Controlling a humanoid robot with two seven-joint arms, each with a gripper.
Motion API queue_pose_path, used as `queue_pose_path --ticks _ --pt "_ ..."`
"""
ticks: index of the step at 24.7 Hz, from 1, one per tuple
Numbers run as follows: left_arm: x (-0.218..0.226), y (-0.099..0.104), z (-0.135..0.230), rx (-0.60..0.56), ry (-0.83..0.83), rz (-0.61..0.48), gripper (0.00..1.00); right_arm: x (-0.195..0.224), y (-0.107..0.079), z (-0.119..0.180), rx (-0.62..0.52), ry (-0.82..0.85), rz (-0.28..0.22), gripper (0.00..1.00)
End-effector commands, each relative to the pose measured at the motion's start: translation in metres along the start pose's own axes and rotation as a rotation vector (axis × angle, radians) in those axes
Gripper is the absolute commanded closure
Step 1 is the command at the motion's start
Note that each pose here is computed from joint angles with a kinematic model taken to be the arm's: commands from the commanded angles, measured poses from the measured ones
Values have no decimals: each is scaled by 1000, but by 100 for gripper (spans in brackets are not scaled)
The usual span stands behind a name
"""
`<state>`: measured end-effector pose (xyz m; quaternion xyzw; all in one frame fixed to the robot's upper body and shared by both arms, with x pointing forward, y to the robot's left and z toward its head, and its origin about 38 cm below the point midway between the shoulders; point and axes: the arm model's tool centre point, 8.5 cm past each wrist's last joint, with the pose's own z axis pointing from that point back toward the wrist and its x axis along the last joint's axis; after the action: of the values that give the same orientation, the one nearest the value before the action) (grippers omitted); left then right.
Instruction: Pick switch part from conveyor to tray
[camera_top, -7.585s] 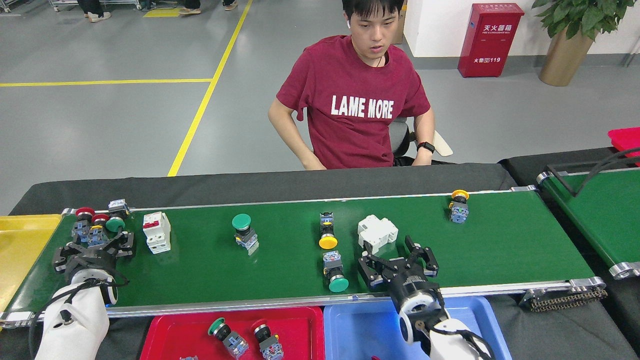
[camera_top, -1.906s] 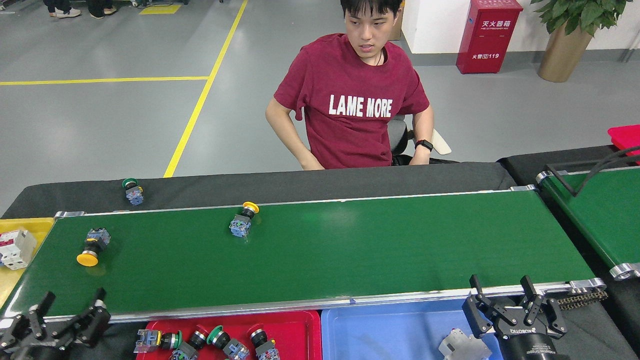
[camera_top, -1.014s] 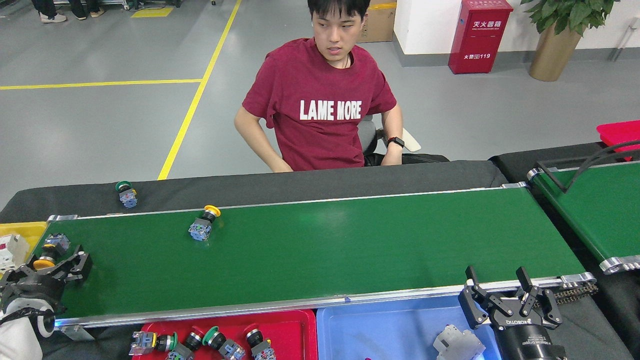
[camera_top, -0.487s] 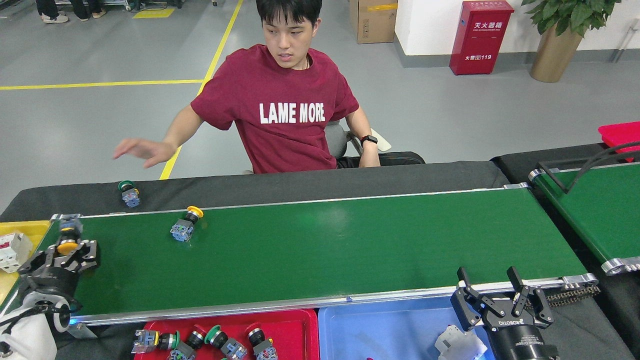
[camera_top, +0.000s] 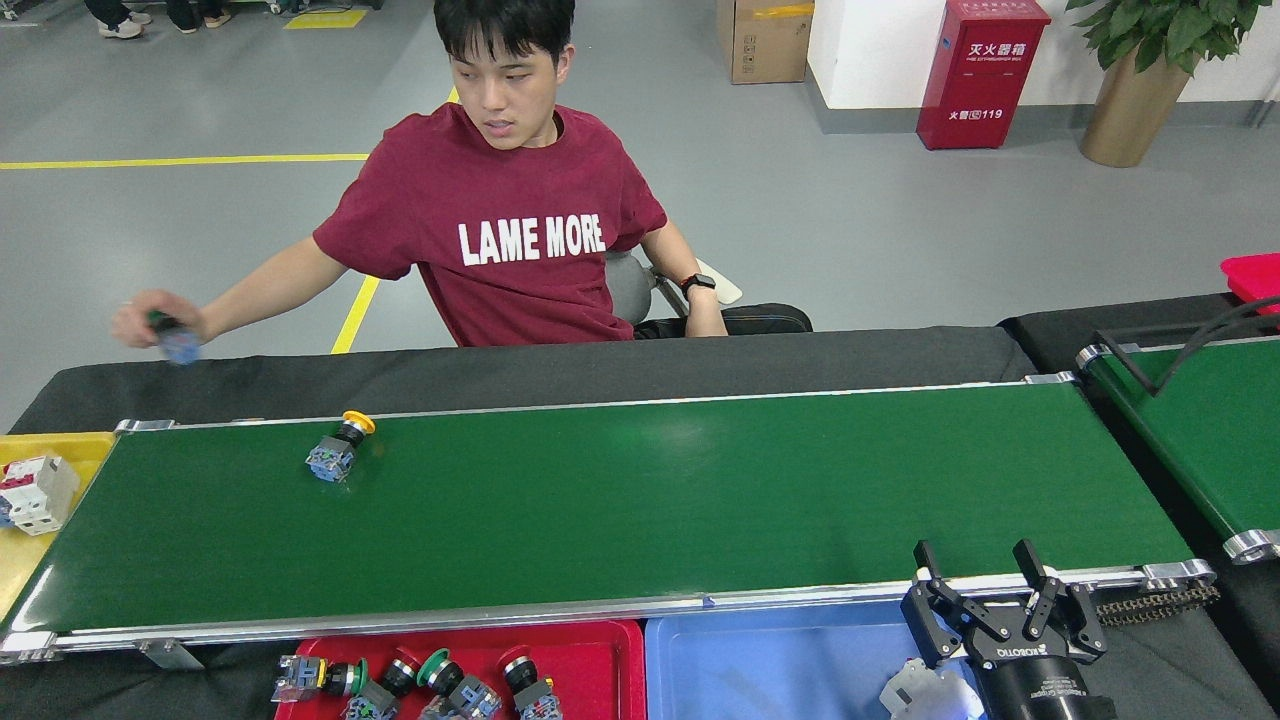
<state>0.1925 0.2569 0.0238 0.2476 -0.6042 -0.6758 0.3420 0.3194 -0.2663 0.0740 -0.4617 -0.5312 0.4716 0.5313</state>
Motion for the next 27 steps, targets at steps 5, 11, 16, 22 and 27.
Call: queue_pose_path --ticks 5,11,16,22,27 --pt "-61 31 20 77 250 -80 0 1 -7 -1 -25 -1 -2 1" --pt "-160 37 61 89 703 -121 0 1 -7 -1 -28 -3 0 1" --pt "-165 33 56 54 703 -107 0 0 -4 1 -20 -1 0 1" --pt "-218 57 31 51 680 -119 0 0 -4 2 -20 -1 1 1" --pt "-285 69 -10 -5 645 -91 0 0 -4 2 -22 -1 1 1"
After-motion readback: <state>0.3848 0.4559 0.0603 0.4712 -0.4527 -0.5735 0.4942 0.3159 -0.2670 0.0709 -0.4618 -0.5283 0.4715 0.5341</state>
